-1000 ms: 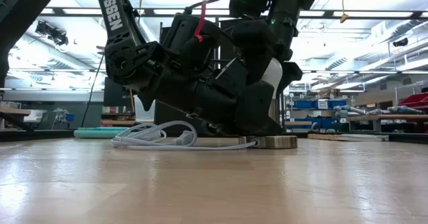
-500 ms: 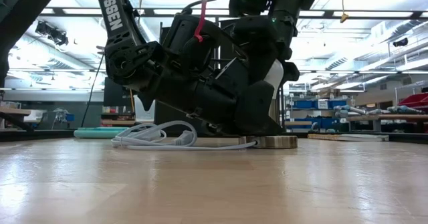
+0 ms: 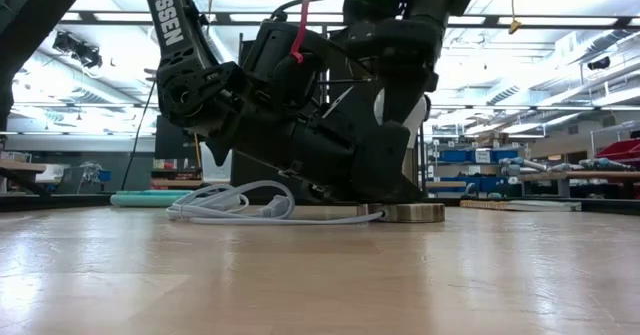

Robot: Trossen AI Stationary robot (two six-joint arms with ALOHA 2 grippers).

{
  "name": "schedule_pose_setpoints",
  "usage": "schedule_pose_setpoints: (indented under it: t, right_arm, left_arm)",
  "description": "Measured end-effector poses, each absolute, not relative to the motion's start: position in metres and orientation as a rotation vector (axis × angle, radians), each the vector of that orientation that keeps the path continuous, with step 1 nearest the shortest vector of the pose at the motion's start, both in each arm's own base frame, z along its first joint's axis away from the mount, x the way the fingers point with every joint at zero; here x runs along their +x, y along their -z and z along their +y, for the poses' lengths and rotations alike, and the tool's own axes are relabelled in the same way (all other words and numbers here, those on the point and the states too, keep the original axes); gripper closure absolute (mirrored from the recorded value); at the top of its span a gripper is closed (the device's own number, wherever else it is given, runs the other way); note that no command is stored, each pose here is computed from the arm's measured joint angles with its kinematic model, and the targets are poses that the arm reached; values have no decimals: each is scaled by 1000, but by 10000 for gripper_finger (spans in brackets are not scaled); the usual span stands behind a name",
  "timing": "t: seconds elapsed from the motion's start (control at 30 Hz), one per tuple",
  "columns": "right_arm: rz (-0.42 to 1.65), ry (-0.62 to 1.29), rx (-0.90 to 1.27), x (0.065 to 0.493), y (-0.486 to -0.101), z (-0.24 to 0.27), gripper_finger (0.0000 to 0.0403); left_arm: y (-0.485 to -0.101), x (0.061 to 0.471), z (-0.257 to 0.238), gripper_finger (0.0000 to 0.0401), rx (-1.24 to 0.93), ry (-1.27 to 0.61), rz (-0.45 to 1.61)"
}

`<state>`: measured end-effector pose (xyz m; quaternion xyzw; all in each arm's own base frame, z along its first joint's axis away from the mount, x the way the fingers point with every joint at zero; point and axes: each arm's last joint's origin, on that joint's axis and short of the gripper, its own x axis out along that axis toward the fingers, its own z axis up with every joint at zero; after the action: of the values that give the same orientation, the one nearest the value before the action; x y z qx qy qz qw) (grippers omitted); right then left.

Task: Screw lightbulb
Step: Remove the white lightbulb from the desk lamp

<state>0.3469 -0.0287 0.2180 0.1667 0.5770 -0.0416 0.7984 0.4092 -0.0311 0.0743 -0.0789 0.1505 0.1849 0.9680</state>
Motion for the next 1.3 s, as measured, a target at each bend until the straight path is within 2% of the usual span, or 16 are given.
schedule_pose_setpoints:
  t: [0.27, 0.43, 0.57, 0.87, 1.3]
  right_arm:
    - [1212, -188, 37, 349, -223, -28, 125]
    - [1178, -360, -208, 350, -227, -27, 137]
    - [1183, -402, -308, 349, -226, -27, 141]
    - [1206, -322, -302, 349, -230, -27, 97]
    - [1329, -219, -49, 342, -286, -25, 54]
  left_arm:
    - [-74, 409, -31, 213, -167, -371, 301]
    - [-74, 409, -31, 213, -164, -371, 302]
    - [-74, 409, -31, 213, -159, -371, 305]
    - [-74, 409, -31, 213, -164, -371, 303]
    - [-74, 409, -31, 213, -161, -371, 304]
